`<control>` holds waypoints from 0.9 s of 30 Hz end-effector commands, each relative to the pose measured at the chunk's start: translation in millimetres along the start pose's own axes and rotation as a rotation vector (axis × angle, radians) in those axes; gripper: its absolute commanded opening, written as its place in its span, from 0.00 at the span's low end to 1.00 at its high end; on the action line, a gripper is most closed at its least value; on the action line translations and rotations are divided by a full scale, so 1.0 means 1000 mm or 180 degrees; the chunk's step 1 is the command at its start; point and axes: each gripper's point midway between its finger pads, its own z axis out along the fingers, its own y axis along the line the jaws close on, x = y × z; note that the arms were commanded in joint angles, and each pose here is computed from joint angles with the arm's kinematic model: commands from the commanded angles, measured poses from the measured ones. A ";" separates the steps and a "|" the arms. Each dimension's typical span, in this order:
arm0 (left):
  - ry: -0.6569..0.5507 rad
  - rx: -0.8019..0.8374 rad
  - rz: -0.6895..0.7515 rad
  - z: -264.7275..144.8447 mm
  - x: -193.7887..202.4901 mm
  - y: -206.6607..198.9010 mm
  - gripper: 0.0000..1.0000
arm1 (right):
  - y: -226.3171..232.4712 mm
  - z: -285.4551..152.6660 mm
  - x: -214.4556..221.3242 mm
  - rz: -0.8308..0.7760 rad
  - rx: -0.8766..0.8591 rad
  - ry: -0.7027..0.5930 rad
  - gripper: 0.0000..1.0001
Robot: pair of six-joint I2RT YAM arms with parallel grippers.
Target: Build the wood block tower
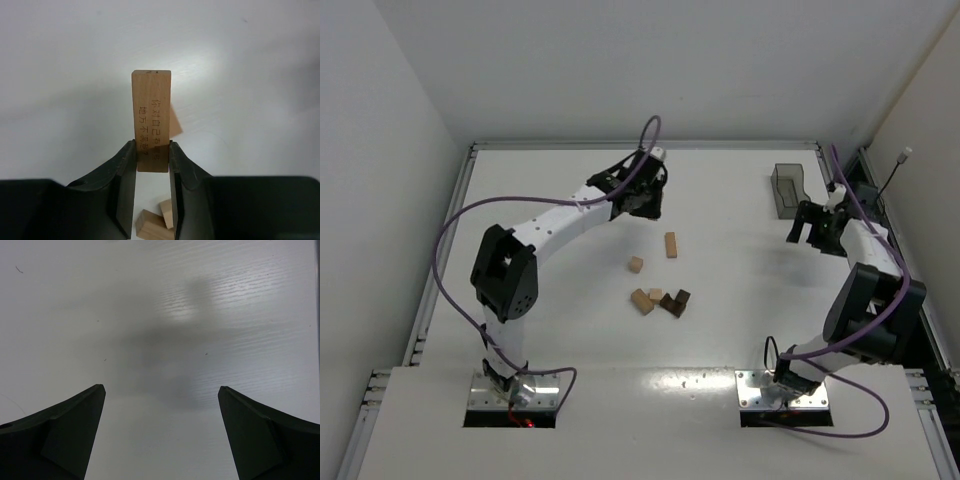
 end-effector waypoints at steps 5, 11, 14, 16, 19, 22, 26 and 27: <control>0.0418 -0.0272 -0.0903 0.026 0.045 0.037 0.00 | 0.009 0.000 -0.020 -0.0057 -0.0010 -0.0159 0.93; 0.0533 -0.0189 -0.1046 0.054 0.063 0.036 0.00 | 0.013 0.003 -0.022 -0.0103 -0.0013 -0.0145 0.93; 0.0588 -0.0224 -0.1087 0.064 0.073 0.039 0.00 | 0.012 0.003 -0.022 -0.0073 0.0015 -0.0145 0.93; 0.0620 -0.0279 -0.1115 0.074 0.080 0.042 0.00 | 0.015 0.006 -0.019 -0.0092 -0.0002 -0.0112 0.93; 0.0665 -0.0348 -0.1136 0.082 0.090 0.047 0.00 | 0.019 0.006 -0.019 -0.0119 -0.0021 -0.0107 0.94; 0.0740 -0.0424 -0.1126 0.089 0.103 0.052 0.00 | 0.024 0.008 -0.021 -0.0148 -0.0074 -0.0102 0.94; 0.0704 -0.0476 -0.1117 0.093 0.103 0.056 0.00 | 0.042 0.017 -0.014 -0.0237 -0.0216 0.0019 0.96; 0.0704 -0.0477 -0.1117 0.093 0.103 0.056 0.00 | 0.042 0.019 -0.017 -0.0237 -0.0216 0.0019 0.96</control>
